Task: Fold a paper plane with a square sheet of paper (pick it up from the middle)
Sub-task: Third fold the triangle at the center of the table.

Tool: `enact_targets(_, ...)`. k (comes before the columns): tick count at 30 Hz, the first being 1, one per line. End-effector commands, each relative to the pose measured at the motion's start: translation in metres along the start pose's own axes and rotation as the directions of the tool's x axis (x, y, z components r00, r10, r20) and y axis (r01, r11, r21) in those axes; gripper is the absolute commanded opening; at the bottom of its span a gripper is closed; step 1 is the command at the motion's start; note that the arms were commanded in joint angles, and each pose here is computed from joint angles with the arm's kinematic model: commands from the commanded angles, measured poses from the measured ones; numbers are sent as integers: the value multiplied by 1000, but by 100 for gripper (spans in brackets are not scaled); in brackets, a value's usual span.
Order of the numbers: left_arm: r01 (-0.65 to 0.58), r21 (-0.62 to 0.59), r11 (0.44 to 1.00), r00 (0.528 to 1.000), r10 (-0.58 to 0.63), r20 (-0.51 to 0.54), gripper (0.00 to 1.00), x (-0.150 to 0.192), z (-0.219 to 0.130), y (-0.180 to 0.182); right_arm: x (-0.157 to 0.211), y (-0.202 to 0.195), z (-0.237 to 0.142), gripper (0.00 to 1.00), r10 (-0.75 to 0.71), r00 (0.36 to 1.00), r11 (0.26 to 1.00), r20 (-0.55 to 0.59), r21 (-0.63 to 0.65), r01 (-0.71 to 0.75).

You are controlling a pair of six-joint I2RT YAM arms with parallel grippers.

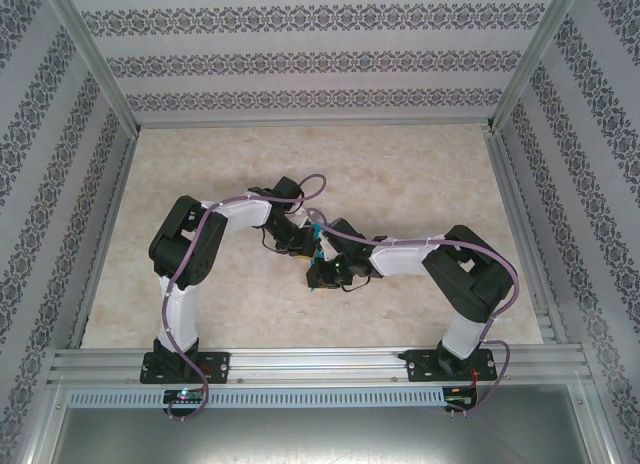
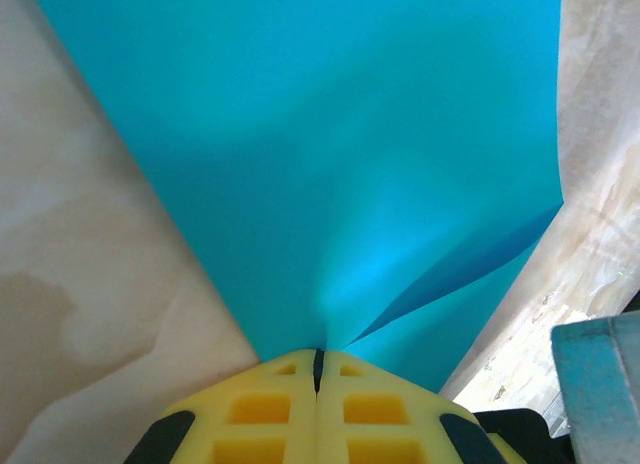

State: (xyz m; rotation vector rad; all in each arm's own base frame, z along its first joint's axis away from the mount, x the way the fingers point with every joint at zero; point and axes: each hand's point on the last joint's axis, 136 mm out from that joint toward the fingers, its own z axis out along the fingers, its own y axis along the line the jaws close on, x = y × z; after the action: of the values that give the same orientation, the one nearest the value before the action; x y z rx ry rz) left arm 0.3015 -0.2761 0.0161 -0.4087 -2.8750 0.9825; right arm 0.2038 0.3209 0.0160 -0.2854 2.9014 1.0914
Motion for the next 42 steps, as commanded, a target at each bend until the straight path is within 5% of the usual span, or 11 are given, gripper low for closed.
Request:
enact_targets(1, 73, -189, 979, 990, -94, -107, 0, 31, 25, 59, 36, -7, 1, 15, 1, 992, 999, -126, 54, 6)
enact_targets(18, 73, -186, 980, 989, -95, -110, 0, 32, 25, 60, 48, 4, 0, 15, -35, 987, 998, -159, 46, 42)
enact_targets(27, 71, -167, 983, 991, -89, -102, 0, 30, 23, 54, 9, 20, -41, 18, -17, 1000, 999, 11, -49, 18)
enact_targets(42, 61, -164, 985, 994, -75, -85, 0, 23, 17, 48, -61, -34, -73, 21, 95, 978, 995, 188, -10, -95)
